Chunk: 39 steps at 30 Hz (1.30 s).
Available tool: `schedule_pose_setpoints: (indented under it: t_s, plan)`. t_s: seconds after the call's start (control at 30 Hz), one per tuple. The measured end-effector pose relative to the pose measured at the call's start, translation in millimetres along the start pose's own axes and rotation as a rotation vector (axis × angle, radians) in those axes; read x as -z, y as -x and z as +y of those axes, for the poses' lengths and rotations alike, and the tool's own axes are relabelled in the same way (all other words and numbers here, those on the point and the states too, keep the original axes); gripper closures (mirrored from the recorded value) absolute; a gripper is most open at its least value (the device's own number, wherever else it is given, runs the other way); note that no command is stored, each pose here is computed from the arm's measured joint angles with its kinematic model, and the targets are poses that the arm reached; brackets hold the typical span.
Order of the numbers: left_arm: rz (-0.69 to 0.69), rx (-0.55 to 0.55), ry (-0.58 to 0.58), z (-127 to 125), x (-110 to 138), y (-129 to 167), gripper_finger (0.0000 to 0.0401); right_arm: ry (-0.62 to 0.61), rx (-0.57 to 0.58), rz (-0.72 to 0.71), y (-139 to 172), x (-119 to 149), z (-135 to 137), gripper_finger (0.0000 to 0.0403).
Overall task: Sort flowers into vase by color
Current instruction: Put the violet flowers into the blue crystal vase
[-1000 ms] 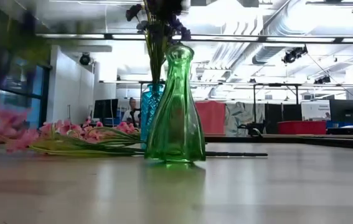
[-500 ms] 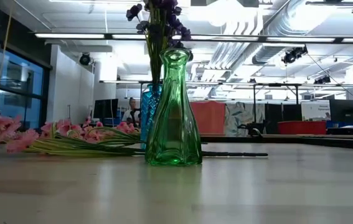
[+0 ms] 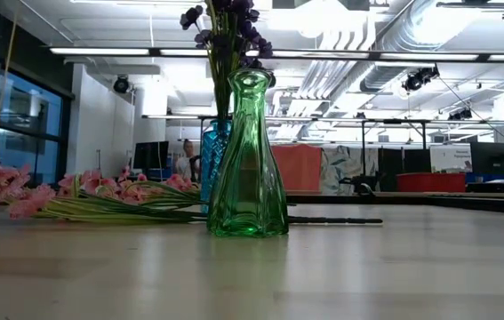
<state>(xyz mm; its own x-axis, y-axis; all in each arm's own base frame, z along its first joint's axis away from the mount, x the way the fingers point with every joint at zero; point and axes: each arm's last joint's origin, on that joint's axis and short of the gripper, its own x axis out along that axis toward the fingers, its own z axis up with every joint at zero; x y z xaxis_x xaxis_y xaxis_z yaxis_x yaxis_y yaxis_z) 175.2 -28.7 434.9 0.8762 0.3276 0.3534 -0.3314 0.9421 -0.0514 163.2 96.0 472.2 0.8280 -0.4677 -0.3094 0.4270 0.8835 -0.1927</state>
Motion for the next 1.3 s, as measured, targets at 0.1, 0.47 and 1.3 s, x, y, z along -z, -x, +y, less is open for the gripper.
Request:
schedule_pose_setpoints:
  t_s: [0.1,0.47,1.3]
  plan:
    - [0.010,-0.032,-0.019,-13,26,-29,0.0176,-0.010,-0.020,-0.069,-3,3,-16,0.0402]
    - [0.005,0.154,0.085,-44,44,-130,0.0176,-0.067,-0.295,-0.548,-28,-16,-40,0.0402]
    - [-0.006,0.382,-0.017,-56,28,-174,0.0205,-0.072,-0.339,-0.511,-114,-20,-6,0.0402]
